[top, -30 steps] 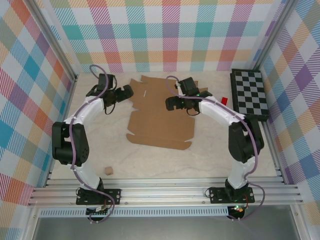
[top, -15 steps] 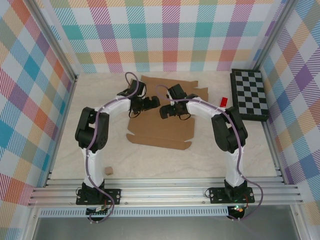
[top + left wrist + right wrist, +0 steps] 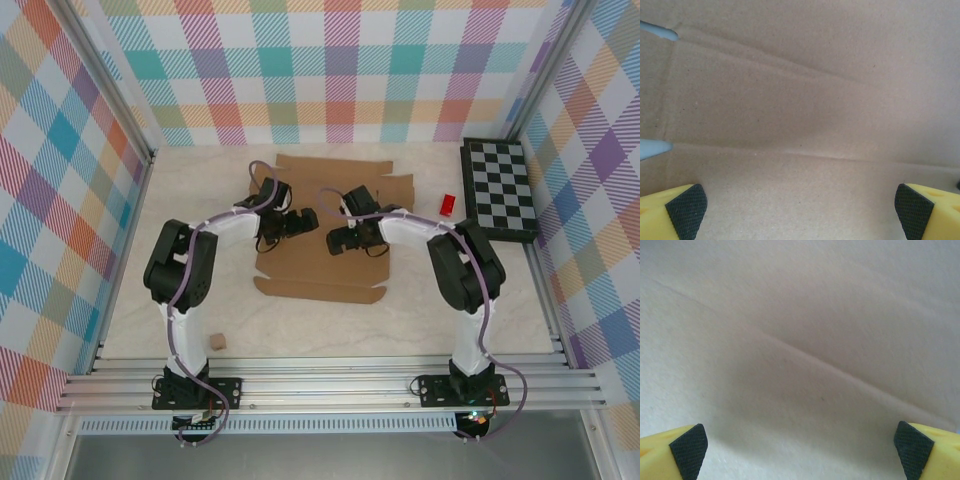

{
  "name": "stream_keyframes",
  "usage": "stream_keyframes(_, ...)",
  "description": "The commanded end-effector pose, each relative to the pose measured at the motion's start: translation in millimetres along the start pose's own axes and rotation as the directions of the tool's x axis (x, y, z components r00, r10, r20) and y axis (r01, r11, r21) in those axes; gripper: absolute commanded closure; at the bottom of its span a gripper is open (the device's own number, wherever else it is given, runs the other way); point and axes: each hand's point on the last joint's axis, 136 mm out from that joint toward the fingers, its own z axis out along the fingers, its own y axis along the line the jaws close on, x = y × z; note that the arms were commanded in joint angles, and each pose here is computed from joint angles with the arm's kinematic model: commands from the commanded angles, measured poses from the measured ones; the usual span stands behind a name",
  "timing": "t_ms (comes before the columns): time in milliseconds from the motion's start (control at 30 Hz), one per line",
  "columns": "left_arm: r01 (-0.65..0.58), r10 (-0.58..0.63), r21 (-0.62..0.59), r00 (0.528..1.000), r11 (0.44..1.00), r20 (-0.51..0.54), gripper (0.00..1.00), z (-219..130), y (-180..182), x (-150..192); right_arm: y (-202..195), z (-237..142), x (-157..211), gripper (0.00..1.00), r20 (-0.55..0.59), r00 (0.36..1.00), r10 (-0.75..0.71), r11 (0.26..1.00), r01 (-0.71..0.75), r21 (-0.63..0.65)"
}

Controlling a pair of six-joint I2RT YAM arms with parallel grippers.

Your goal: Fold the paper box

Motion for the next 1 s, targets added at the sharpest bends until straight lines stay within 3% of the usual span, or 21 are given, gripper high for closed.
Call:
stream_keyframes(0,0.029,-0.032,-0.056,0.998,0.998,-0.054,0.0,-10.0,7.5,36.3,-2.6,-10.5,19.6,0.0,-0.023,0.999,0.036,0.999,-0.036,-0.007)
stream_keyframes(167,0.067,-0.069,-0.077,0.997,0.995,-0.027,0.0,-40.2,10.9,63.1,-6.5,-26.7,51.5,0.0,-0.034,0.998,0.06,0.998,-0.061,-0.022)
stream_keyframes(400,0.086,-0.092,-0.135,0.995,0.987,-0.038,0.0,-62.2,33.4,133.7,-19.2,-43.8,112.1,0.0,-0.085,0.984,0.158,0.987,-0.159,-0.003)
stream_keyframes(567,0.126,-0.121,-0.115,0.991,0.985,0.049,0.0,-97.5,32.9,128.5,-24.6,-66.6,130.9,0.0,-0.077,0.984,0.163,0.987,-0.163,0.005)
stream_keyframes(667,0.072,-0.056,-0.118,0.989,0.99,0.14,0.0,-135.3,20.0,90.9,-22.7,-89.4,106.2,0.0,-0.02,0.997,0.081,0.997,-0.081,0.007)
stream_keyframes(800,0.152,-0.14,-0.062,0.975,0.986,0.17,0.0,-165.6,25.4,34.5,-3.4,-113.6,39.9,0.01,0.144,0.978,-0.153,0.986,0.161,-0.048)
stream_keyframes(933,0.216,-0.2,-0.048,0.954,0.975,0.225,0.0,-176.7,44.6,-13.7,2.5,-131.0,-46.6,0.24,0.292,0.899,-0.327,0.923,0.37,-0.107)
stream_keyframes(967,0.226,-0.209,-0.047,0.951,0.973,0.229,0.0,-176.0,47.6,-21.3,-0.6,-130.3,-68.8,0.25,0.302,0.883,-0.359,0.913,0.4,-0.085)
